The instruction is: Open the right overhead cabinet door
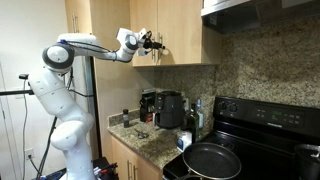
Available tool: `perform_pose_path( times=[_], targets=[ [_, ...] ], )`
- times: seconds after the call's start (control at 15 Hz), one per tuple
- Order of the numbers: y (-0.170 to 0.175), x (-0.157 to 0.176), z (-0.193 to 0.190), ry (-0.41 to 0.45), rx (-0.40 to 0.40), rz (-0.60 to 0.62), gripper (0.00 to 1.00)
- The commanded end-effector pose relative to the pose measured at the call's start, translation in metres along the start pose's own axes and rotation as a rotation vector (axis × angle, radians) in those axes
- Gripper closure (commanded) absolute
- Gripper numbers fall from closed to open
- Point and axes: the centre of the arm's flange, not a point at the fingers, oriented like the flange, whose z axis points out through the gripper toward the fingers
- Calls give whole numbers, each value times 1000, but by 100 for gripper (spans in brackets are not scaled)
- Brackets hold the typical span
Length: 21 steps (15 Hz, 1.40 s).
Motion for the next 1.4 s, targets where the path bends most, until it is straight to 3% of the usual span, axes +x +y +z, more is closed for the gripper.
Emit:
perform_pose_path(
  times=[0.0, 0.2, 0.33, 1.0, 1.13, 1.2, 1.33],
  targets=[
    [-5, 7, 31, 26, -21, -6, 0],
    [-12, 8, 34, 33, -11, -18, 0],
    [-15, 8, 33, 33, -11, -30, 27],
    [-23, 5, 24, 47, 18, -47, 97],
    [-21, 4, 24, 47, 26, -45, 100],
    [-21, 4, 24, 47, 27, -45, 96],
    [-15, 6, 21, 25, -35, -37, 96]
  ],
)
